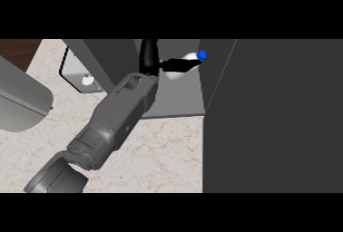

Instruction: Pick up the bottled water, place it into the cabinet and close the cabinet

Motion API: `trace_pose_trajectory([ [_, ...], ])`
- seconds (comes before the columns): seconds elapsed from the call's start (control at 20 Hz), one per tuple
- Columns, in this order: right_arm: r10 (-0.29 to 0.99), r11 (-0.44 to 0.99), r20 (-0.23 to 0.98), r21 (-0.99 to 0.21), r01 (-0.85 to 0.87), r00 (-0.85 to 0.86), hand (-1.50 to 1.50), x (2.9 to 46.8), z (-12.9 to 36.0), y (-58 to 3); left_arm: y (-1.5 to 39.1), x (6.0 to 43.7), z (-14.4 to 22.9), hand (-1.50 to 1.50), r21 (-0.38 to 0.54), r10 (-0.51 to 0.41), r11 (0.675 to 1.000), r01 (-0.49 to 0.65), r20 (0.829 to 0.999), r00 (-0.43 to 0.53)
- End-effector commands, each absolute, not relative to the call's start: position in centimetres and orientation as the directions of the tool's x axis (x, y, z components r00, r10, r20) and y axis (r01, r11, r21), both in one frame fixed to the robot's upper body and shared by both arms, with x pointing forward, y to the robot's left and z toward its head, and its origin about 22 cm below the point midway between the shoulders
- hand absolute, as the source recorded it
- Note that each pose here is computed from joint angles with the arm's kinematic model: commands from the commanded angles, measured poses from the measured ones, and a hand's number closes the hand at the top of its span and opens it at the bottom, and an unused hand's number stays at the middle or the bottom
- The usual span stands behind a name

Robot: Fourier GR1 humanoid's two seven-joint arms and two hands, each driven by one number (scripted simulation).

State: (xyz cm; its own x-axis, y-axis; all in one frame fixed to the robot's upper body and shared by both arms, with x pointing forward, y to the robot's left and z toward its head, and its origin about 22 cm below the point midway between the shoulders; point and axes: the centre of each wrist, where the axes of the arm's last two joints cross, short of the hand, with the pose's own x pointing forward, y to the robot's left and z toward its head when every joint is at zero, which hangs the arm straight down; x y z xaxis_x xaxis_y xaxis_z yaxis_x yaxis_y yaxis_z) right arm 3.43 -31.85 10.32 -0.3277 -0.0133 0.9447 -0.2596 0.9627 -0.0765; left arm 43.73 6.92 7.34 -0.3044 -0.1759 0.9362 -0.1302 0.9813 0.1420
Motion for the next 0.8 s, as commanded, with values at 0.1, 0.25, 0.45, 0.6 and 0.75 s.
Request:
trace_pose_trajectory([
  [0.1, -0.019, 0.96, 0.935, -0.082, -0.269, -0.354, -1.5, 3.3, 12.2, -30.9, 5.5, 44.3, 10.7, -1.5, 0.02, -0.021, 1.0, -0.005, 0.922, -0.388],
  [0.25, 0.006, 0.967, 0.932, -0.098, -0.234, -0.363, -1.5, 3.8, 11.7, -31.8, 5.5, 43.8, 10.3, -1.5, -0.049, 0.073, 0.996, 0.073, 0.925, -0.372],
  [0.45, -0.003, 0.955, 0.933, -0.104, -0.277, -0.361, -1.5, 3.6, 12.7, -30.9, 5.7, 42.8, 8.7, -1.5, -0.074, 0.111, 0.991, 0.114, 0.924, -0.365],
  [0.6, -0.007, 0.957, 0.935, -0.096, -0.273, -0.354, -1.5, 3.5, 13.7, -30.5, 4.7, 41.4, 8.6, -1.5, -0.09, 0.14, 0.983, 0.162, 0.933, -0.332],
  [0.75, -0.016, 0.957, 0.934, -0.089, -0.277, -0.357, -1.5, 3.0, 13.4, -30.0, 4.9, 39.7, 7.2, -1.5, -0.107, 0.164, 0.977, 0.187, 0.931, -0.325],
])
